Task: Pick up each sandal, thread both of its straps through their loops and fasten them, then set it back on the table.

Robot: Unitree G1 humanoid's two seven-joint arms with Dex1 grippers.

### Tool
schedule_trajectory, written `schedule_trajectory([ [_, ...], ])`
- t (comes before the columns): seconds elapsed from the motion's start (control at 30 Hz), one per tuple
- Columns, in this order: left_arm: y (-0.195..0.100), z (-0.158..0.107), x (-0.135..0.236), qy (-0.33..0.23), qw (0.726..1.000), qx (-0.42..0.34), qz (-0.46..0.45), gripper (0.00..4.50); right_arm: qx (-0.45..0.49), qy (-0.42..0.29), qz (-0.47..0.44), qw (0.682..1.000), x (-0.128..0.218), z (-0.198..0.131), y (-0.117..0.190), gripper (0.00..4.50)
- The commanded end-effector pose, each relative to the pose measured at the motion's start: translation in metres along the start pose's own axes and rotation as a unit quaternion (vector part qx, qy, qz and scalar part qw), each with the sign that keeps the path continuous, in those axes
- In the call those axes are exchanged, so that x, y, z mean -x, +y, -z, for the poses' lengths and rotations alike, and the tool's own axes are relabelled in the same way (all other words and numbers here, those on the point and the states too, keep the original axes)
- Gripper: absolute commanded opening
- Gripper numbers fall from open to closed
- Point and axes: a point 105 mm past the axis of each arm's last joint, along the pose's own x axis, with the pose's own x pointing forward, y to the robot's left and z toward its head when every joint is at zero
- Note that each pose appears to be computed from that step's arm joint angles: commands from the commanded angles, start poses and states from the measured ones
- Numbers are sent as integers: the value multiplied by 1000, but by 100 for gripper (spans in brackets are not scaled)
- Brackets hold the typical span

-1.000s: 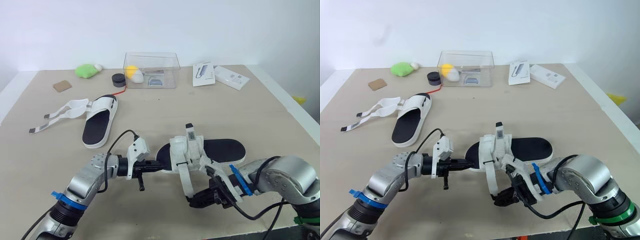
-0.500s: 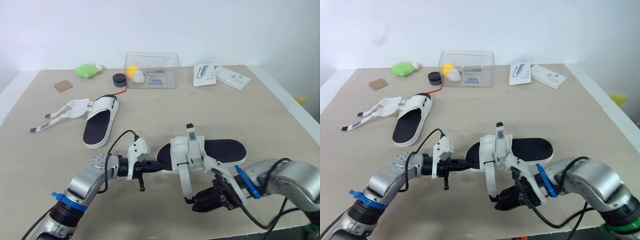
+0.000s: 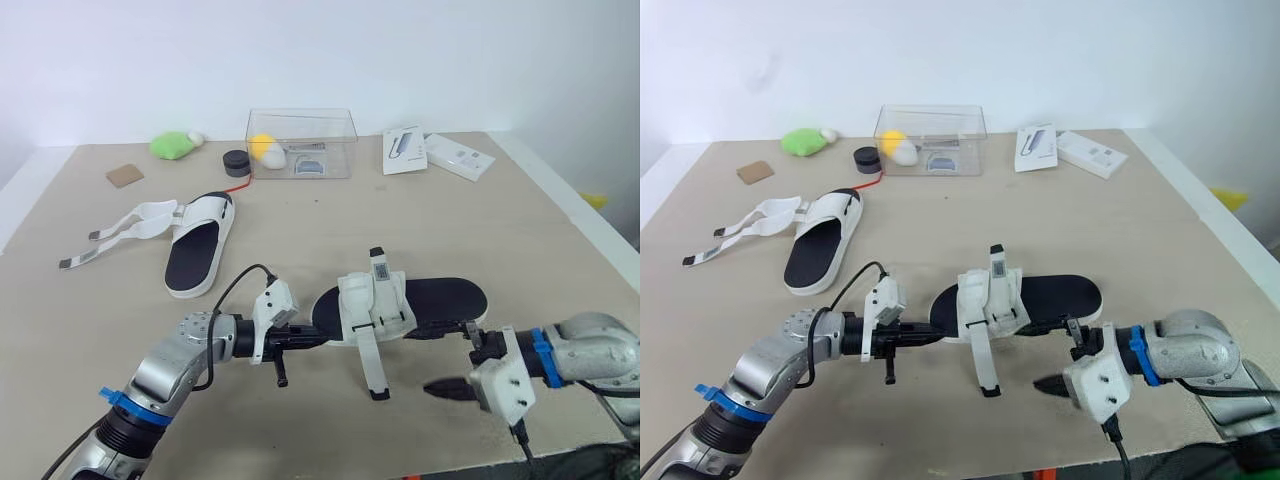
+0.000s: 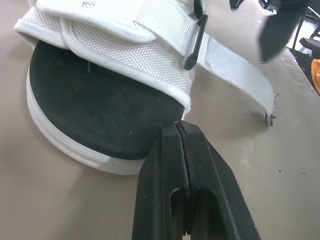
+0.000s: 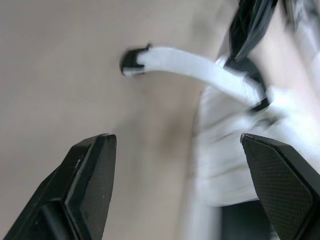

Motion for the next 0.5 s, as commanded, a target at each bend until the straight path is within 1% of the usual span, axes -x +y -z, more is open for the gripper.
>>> schedule_trajectory([
  [0.03,-3,5,0,9,1000,9,5,0,149,-22,9,989,-6,-7,2,428],
  [0.17,-4,6,0,9,1000,10,4,0,196,-45,15,980,-15,-12,10,428],
  [0.27,-3,5,0,9,1000,11,4,0,217,-45,24,975,-25,-15,11,428],
  [0.5,-2,3,-1,8,1000,8,6,0,217,-42,36,975,-40,-16,13,428],
])
